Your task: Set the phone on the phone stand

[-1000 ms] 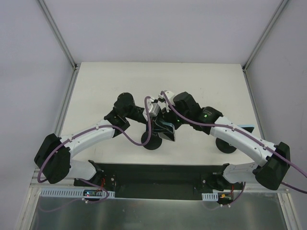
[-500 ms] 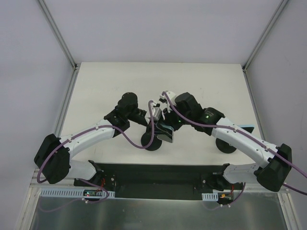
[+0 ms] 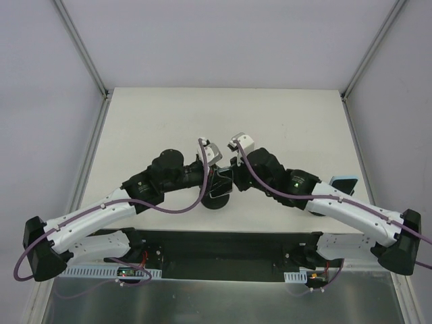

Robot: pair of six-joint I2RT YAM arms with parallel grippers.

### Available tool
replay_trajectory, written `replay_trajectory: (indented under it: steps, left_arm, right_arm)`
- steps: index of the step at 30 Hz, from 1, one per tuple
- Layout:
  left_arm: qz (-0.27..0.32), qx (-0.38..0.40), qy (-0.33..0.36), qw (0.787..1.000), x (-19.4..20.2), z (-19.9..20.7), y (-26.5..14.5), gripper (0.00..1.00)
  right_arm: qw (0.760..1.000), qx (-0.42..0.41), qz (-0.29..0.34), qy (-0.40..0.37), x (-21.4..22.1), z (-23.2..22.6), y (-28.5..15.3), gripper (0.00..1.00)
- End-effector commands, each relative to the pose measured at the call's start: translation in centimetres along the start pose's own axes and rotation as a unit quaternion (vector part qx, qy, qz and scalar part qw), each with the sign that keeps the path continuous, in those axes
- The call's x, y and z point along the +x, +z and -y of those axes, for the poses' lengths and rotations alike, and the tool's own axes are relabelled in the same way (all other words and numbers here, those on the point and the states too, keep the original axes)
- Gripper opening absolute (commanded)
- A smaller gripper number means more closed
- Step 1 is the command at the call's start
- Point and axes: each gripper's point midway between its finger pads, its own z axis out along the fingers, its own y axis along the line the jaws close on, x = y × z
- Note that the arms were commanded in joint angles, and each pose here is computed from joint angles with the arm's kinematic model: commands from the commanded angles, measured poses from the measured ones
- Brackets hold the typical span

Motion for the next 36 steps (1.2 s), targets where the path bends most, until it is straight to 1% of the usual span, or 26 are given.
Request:
replay_trajectory:
  steps: [1, 2, 3, 4, 5, 6, 7, 8, 9, 10, 11, 13, 15, 16, 18, 20, 21, 24, 26, 27, 29, 30, 31, 34, 35, 36]
  left_arm:
    - [-0.062, -0.389, -0.085, 0.915, 4.8, -11.5, -6.8, 0.00]
    - [-0.054, -0.416, -0.094, 0.903, 5.2, -12.2, -7.3, 0.00]
    - [-0.042, -0.454, -0.086, 0.886, 5.0, -13.3, -8.1, 0.00]
    - [-0.035, -0.467, -0.080, 0.880, 4.9, -13.8, -8.2, 0.00]
    - [-0.016, -0.480, -0.079, 0.874, 4.3, -14.3, -8.1, 0.00]
    - [-0.017, -0.484, -0.072, 0.872, 4.4, -14.8, -7.4, 0.00]
    - [-0.015, -0.499, -0.067, 0.864, 4.3, -15.3, -7.4, 0.00]
    - [0.000, -0.498, -0.067, 0.865, 3.7, -15.5, -6.8, 0.00]
    - [-0.005, -0.490, -0.062, 0.869, 4.1, -15.6, -5.9, 0.00]
    - [-0.003, -0.454, -0.058, 0.889, 3.9, -14.9, -4.5, 0.00]
    - [-0.005, -0.445, -0.055, 0.894, 4.5, -14.7, -4.1, 0.00]
    - [-0.004, -0.440, -0.058, 0.896, 4.8, -14.6, -3.8, 0.00]
    - [-0.019, -0.440, -0.046, 0.897, 5.7, -14.5, -3.6, 0.00]
    - [-0.021, -0.437, -0.042, 0.898, 5.9, -14.4, -3.4, 0.00]
    - [-0.025, -0.434, -0.038, 0.900, 6.6, -14.4, -3.2, 0.00]
    - [-0.019, -0.420, -0.030, 0.907, 6.4, -14.1, -2.8, 0.00]
    - [-0.016, -0.396, -0.029, 0.917, 6.1, -13.5, -2.3, 0.00]
    - [-0.008, -0.358, -0.023, 0.934, 5.3, -12.4, -1.6, 0.00]
    - [-0.008, -0.345, -0.023, 0.938, 5.3, -12.0, -1.5, 0.00]
    - [-0.001, -0.339, -0.021, 0.941, 5.0, -11.7, -1.6, 0.00]
    - [0.000, -0.325, -0.012, 0.946, 5.2, -11.4, -1.4, 0.00]
    - [0.004, -0.322, -0.007, 0.947, 5.0, -11.3, -1.6, 0.00]
    - [0.005, -0.318, -0.002, 0.948, 4.8, -11.2, -1.6, 0.00]
    - [0.005, -0.302, 0.014, 0.953, 4.2, -10.7, -1.4, 0.00]
    - [0.005, -0.287, 0.016, 0.958, 4.0, -10.3, -1.2, 0.00]
    - [0.001, -0.280, 0.019, 0.960, 4.1, -10.0, -1.1, 0.00]
  right_arm:
    - [0.971, 0.176, 0.140, 0.081, -4.6, 4.2, -2.6, 0.00]
    - [0.971, 0.167, 0.147, 0.085, -4.3, 2.7, -2.7, 0.00]
    - [0.967, 0.170, 0.156, 0.112, -4.0, 2.2, -2.6, 0.00]
    - [0.956, 0.201, 0.173, 0.122, -4.1, 2.6, -3.0, 0.00]
    - [0.956, 0.198, 0.180, 0.121, -3.8, 1.3, -3.2, 0.00]
    - [0.951, 0.205, 0.190, 0.133, -3.8, 1.0, -3.4, 0.00]
    - [0.945, 0.225, 0.200, 0.131, -4.2, 0.9, -3.6, 0.00]
    - [0.946, 0.221, 0.201, 0.127, -4.4, 0.0, -3.8, 0.00]
    - [0.946, 0.225, 0.199, 0.123, -4.6, -0.3, -4.0, 0.00]
    - [0.942, 0.238, 0.206, 0.114, -5.1, -0.4, -4.5, 0.00]
    - [0.944, 0.229, 0.213, 0.108, -5.3, -1.4, -5.0, 0.00]
    - [0.938, 0.249, 0.221, 0.093, -5.4, -1.7, -5.8, 0.00]
    - [0.938, 0.249, 0.225, 0.093, -6.0, -3.0, -6.7, 0.00]
    - [0.940, 0.254, 0.217, 0.075, -5.4, -3.6, -6.3, 0.00]
    - [0.945, 0.236, 0.215, 0.077, -5.3, -5.1, -5.8, 0.00]
    - [0.950, 0.214, 0.212, 0.077, -4.9, -6.5, -5.3, 0.00]
    - [0.950, 0.214, 0.214, 0.074, -4.8, -6.6, -5.4, 0.00]
    - [0.951, 0.215, 0.210, 0.069, -4.7, -6.3, -6.2, 0.00]
    - [0.954, 0.206, 0.205, 0.068, -4.4, -6.1, -6.7, 0.00]
    - [0.959, 0.201, 0.197, 0.043, -4.3, -6.1, -6.8, 0.00]
    - [0.971, 0.143, 0.183, 0.052, -4.2, -8.0, -6.3, 0.04]
    - [0.980, 0.104, 0.161, 0.045, -3.6, -9.5, -6.1, 0.06]
    - [0.984, 0.081, 0.153, 0.045, -3.7, -10.2, -6.4, 0.13]
    - [0.993, 0.004, 0.118, 0.030, -3.1, -12.6, -7.1, 0.28]
    - [0.993, -0.008, 0.113, 0.026, -2.8, -12.7, -7.2, 0.32]
    - [0.993, -0.042, 0.105, 0.023, -2.7, -13.5, -7.9, 0.38]
